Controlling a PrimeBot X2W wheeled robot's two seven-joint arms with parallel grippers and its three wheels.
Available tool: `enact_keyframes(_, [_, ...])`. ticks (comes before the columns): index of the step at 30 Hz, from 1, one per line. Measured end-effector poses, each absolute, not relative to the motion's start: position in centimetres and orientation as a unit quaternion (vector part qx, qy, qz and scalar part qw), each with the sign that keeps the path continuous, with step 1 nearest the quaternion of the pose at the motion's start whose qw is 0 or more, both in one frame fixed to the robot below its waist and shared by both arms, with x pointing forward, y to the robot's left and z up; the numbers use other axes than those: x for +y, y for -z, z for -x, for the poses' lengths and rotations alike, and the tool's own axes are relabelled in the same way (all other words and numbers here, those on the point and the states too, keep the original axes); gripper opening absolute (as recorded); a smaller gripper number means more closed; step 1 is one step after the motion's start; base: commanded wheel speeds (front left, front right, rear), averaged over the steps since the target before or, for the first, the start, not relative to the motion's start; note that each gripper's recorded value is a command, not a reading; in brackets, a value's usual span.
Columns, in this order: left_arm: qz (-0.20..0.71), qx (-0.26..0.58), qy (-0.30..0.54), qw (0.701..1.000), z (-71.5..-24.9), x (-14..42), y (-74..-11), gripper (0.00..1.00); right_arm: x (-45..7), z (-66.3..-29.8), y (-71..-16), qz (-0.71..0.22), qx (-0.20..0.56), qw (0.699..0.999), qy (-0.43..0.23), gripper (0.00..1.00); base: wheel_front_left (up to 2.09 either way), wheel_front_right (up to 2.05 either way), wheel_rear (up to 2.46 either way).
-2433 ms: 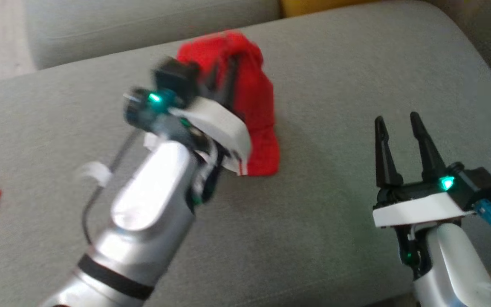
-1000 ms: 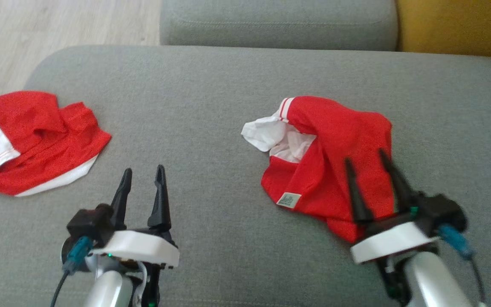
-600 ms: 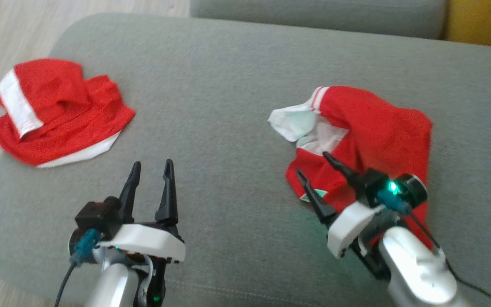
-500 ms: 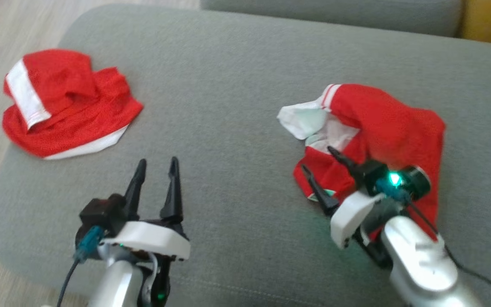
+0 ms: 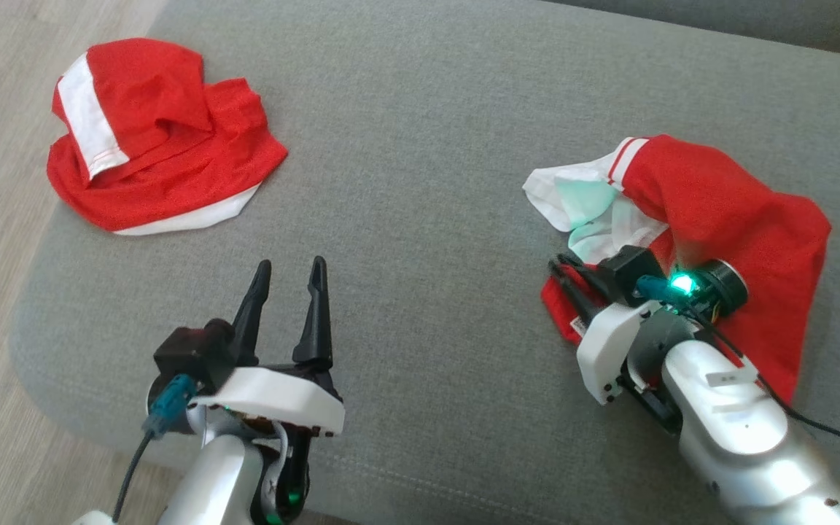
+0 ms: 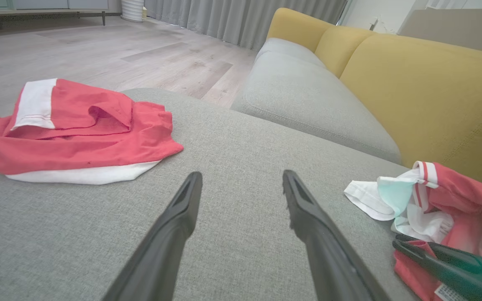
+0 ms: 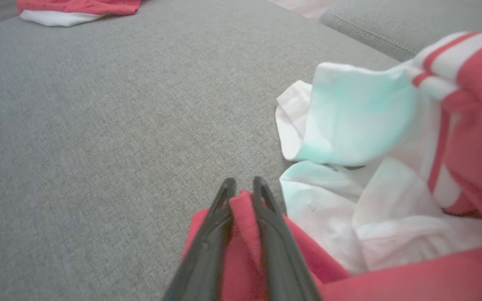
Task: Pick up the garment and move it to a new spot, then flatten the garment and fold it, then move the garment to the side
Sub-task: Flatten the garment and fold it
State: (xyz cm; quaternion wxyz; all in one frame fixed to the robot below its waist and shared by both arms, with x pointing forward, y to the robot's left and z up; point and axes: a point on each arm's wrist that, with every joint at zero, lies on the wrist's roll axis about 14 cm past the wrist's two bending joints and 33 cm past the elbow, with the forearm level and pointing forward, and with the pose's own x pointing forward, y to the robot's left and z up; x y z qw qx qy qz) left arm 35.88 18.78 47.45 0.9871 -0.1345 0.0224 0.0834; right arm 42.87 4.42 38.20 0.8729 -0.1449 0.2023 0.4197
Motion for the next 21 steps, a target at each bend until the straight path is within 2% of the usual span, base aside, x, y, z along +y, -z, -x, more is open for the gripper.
enact_keyframes(6, [0.138, 0.014, -0.075, 0.987, -35.9, 18.3, -48.1, 1.0, 5.0, -43.7, -42.0, 0.118, 0.138, 0.89, -0.419, 0.0, 0.0, 0.0, 0.0])
enact_keyframes(12, [0.141, -0.009, -0.059, 0.988, -35.6, 17.7, -49.5, 1.0, 6.7, -43.9, -48.5, 0.079, 0.05, 0.901, -0.424, 0.0, 0.0, 0.0, 0.0])
enact_keyframes(18, [0.148, -0.019, -0.059, 0.987, -34.1, 17.7, -50.0, 1.0, 8.8, -44.2, -61.2, 0.017, -0.117, 0.897, -0.427, 0.0, 0.0, 0.0, 0.0])
enact_keyframes(21, [0.153, -0.021, -0.058, 0.986, -33.3, 17.7, -50.0, 1.0, 7.2, -45.2, -69.0, -0.028, -0.207, 0.895, -0.394, 0.0, 0.0, 0.0, 0.0])
